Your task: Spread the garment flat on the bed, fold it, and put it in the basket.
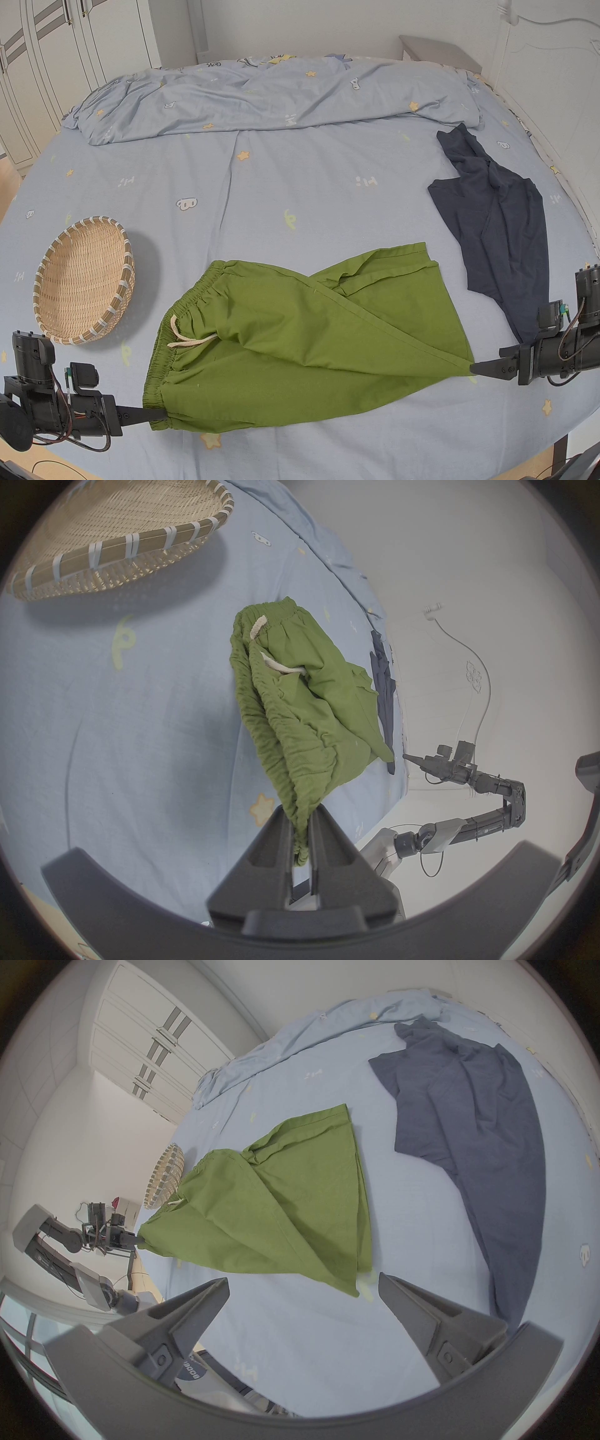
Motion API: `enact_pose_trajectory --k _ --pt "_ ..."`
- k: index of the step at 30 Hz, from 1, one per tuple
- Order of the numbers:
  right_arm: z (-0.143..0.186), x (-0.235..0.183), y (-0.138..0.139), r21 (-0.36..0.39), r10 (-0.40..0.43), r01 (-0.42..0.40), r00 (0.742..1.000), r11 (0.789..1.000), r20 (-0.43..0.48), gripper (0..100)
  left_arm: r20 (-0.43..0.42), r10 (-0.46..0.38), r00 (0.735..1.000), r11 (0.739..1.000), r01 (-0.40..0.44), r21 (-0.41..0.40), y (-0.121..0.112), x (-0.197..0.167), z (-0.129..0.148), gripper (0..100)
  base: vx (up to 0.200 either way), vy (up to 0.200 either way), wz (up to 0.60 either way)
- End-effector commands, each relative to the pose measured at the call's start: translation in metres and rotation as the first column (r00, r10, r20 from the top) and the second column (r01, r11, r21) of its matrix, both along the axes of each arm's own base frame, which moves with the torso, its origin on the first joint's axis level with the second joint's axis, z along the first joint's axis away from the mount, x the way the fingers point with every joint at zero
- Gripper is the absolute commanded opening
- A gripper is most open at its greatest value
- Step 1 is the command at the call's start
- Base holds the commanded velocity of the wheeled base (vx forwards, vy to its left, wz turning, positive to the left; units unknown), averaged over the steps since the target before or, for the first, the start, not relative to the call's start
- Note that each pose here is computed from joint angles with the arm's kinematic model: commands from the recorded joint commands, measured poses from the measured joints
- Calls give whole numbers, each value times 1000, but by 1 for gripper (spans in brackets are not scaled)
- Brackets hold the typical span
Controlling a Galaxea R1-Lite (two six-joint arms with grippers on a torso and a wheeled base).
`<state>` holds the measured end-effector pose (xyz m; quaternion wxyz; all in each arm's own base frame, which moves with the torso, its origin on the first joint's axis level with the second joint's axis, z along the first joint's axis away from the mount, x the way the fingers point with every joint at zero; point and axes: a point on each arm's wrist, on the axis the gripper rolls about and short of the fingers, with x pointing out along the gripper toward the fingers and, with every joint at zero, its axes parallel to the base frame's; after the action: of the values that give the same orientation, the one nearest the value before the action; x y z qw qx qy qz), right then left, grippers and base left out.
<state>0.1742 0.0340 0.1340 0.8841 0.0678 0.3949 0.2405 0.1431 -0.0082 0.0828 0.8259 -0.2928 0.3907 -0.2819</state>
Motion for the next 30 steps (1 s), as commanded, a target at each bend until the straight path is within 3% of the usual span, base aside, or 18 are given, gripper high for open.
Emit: enact_pose_trajectory --k 1,19,20,30 --pt "-40 20 15 -28 71 -74 993 997 -92 100 -3 -8 1000 1000 8 2 -1 -4 -2 0 0 0 0" --pt "-60 46 32 -11 113 -113 993 993 -15 100 18 -51 999 999 51 5 -1 -8 -4 0 0 0 0" --pt "-60 46 32 -11 113 -113 993 993 -14 0 18 -51 999 999 51 5 -1 -8 -4 0 0 0 0" --pt "-59 48 30 -11 103 -103 995 995 -9 0 17 -51 999 999 51 5 -1 -8 -4 0 0 0 0"
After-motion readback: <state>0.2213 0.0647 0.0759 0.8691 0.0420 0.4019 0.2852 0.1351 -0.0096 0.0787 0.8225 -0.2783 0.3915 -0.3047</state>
